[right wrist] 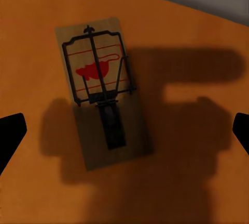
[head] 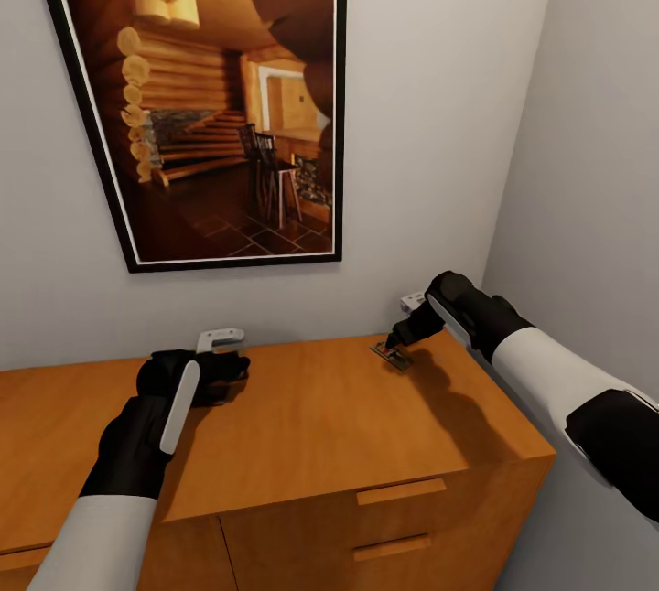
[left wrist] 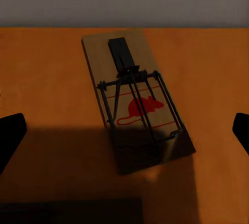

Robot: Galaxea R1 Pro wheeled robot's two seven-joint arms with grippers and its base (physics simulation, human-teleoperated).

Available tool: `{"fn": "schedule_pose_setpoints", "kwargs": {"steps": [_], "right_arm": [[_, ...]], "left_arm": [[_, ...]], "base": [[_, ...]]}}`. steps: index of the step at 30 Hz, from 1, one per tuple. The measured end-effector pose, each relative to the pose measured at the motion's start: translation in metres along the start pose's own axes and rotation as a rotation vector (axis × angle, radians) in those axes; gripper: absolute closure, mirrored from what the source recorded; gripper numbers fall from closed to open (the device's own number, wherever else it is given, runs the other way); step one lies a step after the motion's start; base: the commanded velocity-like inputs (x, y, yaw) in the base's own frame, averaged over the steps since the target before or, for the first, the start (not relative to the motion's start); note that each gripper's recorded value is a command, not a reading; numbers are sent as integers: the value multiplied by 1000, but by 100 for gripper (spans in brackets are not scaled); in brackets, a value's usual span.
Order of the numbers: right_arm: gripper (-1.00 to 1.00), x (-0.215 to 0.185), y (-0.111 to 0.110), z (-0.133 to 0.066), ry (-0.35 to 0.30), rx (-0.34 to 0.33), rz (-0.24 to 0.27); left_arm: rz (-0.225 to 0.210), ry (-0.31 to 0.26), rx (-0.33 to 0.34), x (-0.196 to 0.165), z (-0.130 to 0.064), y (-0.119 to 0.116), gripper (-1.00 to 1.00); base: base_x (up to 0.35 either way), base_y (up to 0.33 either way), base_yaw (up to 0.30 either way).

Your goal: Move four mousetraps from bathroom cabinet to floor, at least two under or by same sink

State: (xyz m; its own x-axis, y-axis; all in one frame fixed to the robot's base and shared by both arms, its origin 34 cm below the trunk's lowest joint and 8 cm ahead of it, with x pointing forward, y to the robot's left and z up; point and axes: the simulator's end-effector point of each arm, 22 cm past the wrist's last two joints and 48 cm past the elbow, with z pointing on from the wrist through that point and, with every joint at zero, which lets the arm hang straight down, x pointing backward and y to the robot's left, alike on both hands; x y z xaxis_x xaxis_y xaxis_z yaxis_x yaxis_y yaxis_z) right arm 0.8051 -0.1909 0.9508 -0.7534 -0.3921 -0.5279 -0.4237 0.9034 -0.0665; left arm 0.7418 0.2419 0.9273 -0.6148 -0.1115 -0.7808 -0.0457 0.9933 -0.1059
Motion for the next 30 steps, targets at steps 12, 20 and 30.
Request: {"fn": "schedule_pose_setpoints", "kwargs": {"steps": [12,20,30], "right_arm": [[-100,-6,0,-4,-21,-17,27],[-100,-7,0,-4,-25,-18,31],[-100,-7,-2,-4,-25,-10,33]], "left_arm": [[-1,-63,2,-22,-15,0,-100],[3,-90,2,-31,-22,-1,-100],[7,-141,0,-47,-36,-1,-100]], "base": [[0,0,0],[0,0,0],[0,0,0]]}}
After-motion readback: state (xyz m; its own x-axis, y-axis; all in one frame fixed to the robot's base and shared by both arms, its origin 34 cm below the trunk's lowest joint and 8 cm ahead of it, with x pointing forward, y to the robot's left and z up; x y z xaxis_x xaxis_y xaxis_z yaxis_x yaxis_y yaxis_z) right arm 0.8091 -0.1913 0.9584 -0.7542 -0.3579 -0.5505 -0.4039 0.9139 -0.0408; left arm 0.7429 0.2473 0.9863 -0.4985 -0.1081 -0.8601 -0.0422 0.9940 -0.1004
